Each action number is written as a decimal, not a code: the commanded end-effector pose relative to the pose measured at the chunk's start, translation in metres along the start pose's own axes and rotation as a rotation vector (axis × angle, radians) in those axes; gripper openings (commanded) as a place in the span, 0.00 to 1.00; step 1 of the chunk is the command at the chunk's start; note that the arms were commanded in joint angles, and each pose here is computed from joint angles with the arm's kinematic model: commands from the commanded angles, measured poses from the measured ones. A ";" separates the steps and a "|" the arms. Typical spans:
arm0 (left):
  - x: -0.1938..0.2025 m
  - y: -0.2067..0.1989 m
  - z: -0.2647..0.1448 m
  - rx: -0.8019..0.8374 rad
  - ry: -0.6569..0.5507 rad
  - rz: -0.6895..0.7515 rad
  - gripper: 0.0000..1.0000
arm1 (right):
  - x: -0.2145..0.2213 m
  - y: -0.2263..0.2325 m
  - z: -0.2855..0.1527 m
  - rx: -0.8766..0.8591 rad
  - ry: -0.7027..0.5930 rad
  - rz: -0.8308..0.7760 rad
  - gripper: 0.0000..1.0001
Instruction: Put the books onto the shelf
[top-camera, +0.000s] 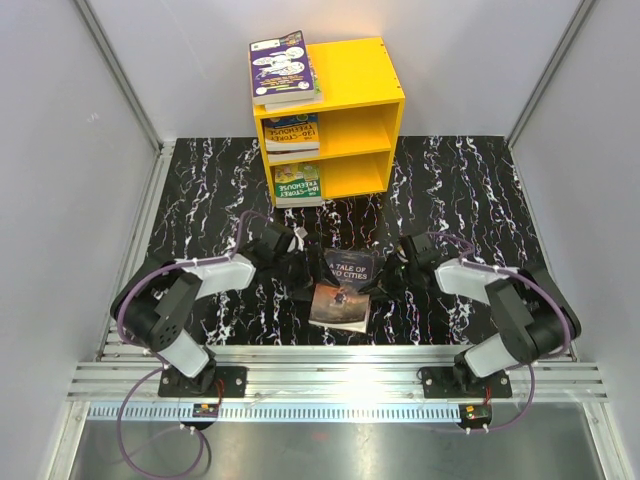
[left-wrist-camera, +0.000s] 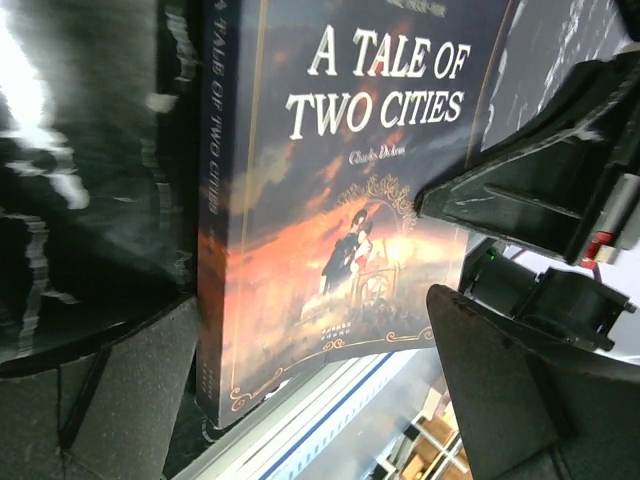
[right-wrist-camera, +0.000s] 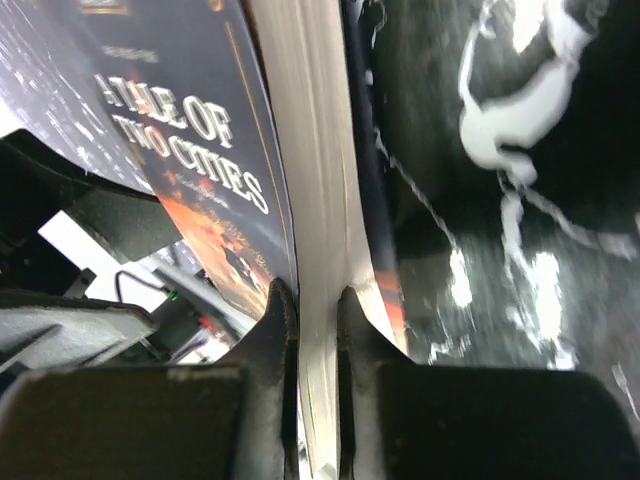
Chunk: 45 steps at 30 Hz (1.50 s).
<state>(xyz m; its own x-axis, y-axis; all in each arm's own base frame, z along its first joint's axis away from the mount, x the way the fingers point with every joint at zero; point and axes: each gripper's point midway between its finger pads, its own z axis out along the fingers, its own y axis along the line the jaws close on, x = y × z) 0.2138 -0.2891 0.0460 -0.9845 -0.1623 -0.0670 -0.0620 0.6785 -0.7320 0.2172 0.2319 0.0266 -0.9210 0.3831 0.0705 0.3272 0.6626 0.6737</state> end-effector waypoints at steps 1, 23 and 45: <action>0.030 -0.038 0.010 0.104 0.094 0.094 0.99 | 0.002 0.044 -0.019 -0.064 -0.063 -0.125 0.00; -0.017 -0.165 -0.134 0.549 -0.167 0.189 0.83 | 0.025 0.168 -0.198 -0.311 -0.301 -0.286 0.00; 0.007 -0.137 -0.115 0.370 -0.125 0.201 0.52 | 0.032 0.197 -0.224 -0.474 -0.320 -0.286 0.00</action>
<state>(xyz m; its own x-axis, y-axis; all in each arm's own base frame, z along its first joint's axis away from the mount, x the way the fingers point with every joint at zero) 0.1964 -0.3011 0.2046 -0.9592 -0.1394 -0.2460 0.1618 0.4429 -0.8819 0.2021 0.2200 0.2608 -0.8677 0.4282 -0.2525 0.0552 0.5877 0.8072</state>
